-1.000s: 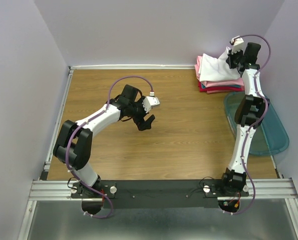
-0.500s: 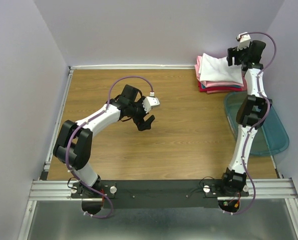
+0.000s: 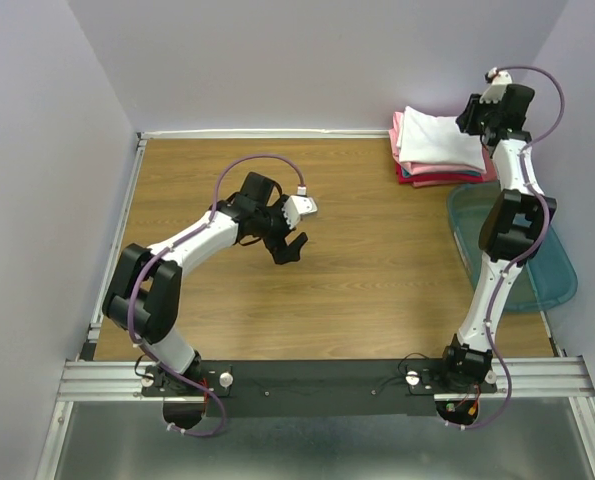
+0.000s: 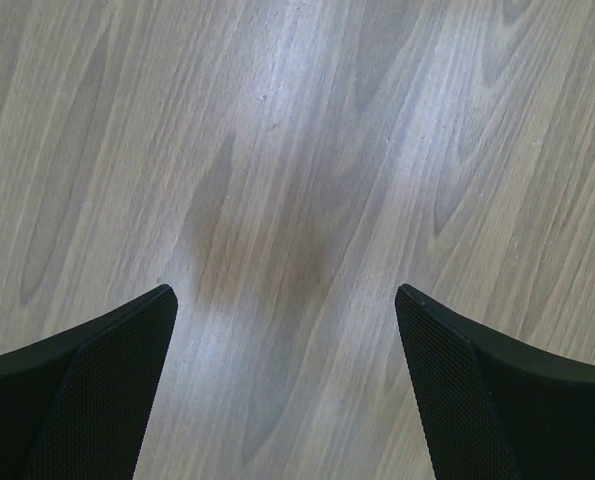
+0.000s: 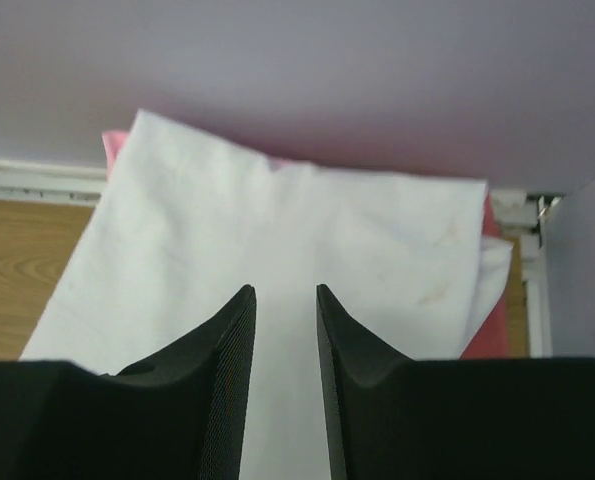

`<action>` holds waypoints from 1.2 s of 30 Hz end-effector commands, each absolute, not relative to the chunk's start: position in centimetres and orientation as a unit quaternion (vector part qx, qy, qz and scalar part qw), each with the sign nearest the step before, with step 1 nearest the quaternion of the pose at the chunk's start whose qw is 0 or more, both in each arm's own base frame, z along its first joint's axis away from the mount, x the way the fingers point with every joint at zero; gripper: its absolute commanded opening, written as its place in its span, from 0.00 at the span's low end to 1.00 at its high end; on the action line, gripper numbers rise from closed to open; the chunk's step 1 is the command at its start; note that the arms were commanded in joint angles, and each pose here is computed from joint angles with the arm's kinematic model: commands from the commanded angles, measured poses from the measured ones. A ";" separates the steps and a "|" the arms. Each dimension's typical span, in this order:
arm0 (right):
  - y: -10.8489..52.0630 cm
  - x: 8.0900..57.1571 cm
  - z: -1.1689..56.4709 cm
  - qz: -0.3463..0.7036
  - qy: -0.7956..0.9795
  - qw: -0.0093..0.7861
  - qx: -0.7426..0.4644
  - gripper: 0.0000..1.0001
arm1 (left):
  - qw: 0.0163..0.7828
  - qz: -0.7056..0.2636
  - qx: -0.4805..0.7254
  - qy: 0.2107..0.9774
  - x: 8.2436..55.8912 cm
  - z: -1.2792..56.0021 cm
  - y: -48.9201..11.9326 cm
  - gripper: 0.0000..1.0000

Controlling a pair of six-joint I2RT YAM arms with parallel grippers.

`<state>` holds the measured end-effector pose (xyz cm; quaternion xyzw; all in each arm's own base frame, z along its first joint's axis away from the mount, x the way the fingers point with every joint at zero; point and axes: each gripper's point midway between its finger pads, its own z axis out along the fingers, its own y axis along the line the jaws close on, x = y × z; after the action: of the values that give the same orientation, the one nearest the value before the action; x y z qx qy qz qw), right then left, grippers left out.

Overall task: Fold and stack the t-shirts
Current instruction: Neatly place the folded tshirt to the corner, then reset both grippers

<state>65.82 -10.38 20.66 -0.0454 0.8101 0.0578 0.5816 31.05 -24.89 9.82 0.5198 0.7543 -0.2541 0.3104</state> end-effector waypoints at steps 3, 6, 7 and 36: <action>-10.0 62.9 15.1 0.085 0.852 0.516 0.001 0.38 | 0.337 -0.273 0.497 0.752 31.0 12.2 -24.5 0.98; -10.9 61.7 13.4 0.052 0.867 0.495 0.004 0.42 | 0.341 -0.275 0.487 0.756 31.4 12.8 -24.0 0.98; -11.3 61.6 13.5 0.040 0.868 0.496 -0.001 0.43 | 0.345 -0.275 0.485 0.755 31.5 13.1 -23.9 0.98; 1.7 33.3 21.8 0.208 0.870 0.442 -0.063 1.00 | 0.477 -0.197 0.322 0.793 32.6 21.6 -12.3 0.98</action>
<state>38.09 -0.18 25.29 -0.0592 0.8484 0.1708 0.4976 34.24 -13.28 22.71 0.3431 0.7764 -0.2080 0.4860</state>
